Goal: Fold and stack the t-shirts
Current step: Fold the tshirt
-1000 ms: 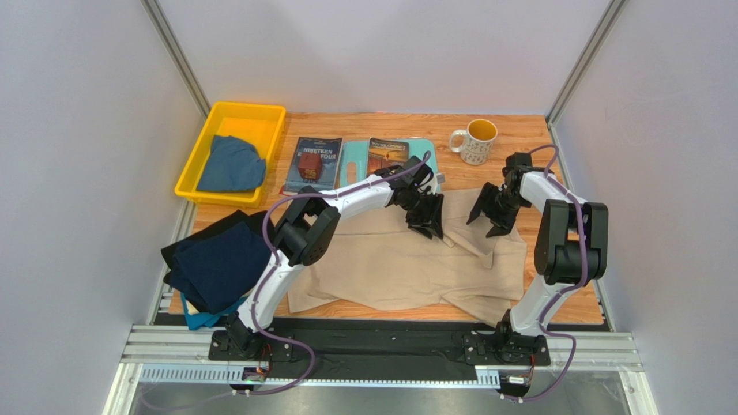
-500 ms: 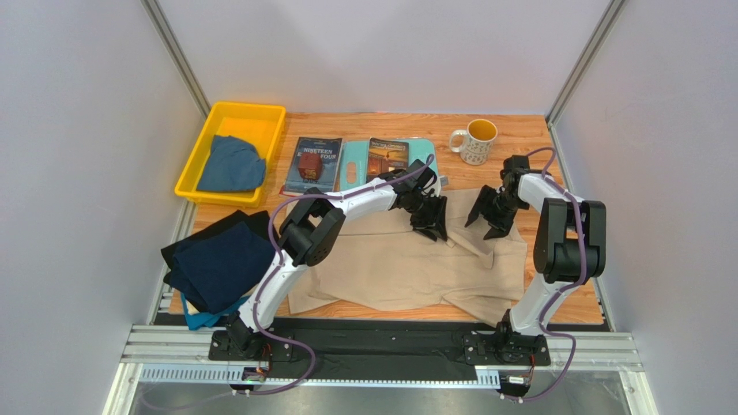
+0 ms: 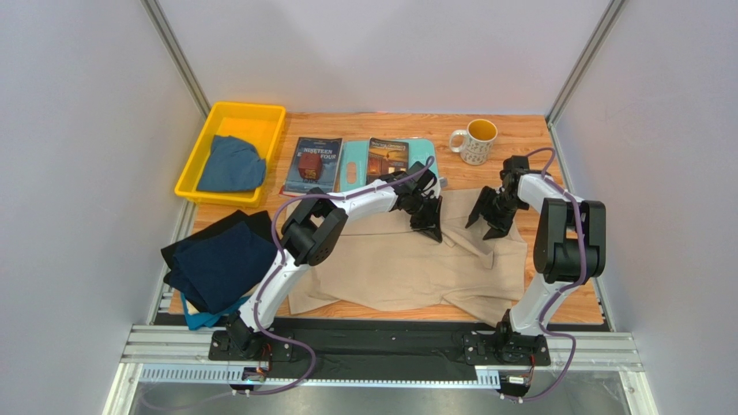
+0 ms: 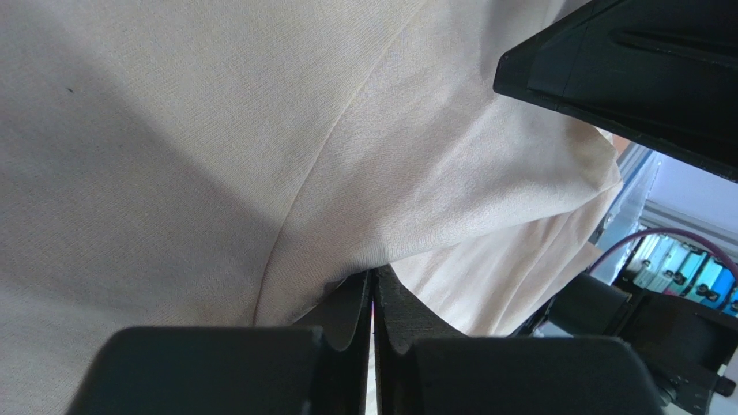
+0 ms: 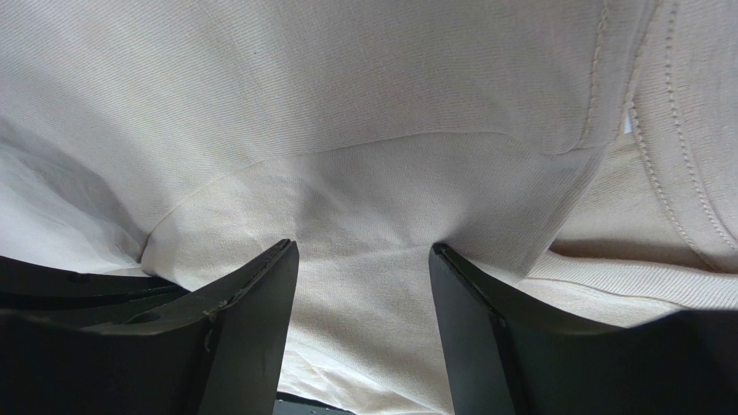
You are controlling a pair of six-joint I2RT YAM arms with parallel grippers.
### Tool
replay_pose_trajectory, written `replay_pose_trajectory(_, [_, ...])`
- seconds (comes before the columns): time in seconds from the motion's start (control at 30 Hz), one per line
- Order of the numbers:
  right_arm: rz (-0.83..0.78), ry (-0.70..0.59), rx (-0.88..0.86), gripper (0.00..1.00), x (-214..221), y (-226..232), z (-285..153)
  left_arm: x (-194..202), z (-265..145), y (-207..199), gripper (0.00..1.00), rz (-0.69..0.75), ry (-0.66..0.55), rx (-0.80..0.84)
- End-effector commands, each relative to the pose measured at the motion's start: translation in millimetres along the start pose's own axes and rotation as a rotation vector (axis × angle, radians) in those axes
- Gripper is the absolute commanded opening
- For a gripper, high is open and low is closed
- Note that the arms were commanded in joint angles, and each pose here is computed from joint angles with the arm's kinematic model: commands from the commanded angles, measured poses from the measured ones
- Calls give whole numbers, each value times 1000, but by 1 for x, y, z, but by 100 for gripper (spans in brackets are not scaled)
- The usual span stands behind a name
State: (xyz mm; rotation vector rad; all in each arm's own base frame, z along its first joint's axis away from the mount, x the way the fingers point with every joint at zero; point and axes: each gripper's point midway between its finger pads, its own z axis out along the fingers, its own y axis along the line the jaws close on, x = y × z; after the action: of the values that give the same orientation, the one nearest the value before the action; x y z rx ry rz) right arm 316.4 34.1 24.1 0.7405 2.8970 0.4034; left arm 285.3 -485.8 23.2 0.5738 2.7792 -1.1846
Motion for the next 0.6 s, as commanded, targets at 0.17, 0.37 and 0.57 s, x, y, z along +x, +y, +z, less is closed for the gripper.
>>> replay_pose_trajectory(0.17, [-12,-11,14,60,-3,-1,8,2,-1,1,0,39,-9,-23])
replay_pose_trajectory(0.37, [-27,-41,44,41,-7,-8,9,5,-21,8,0,89,-16,-99])
replay_pose_trajectory(0.57, [-17,-61,62,29,-19,-8,16,24,-37,24,0,60,45,-139])
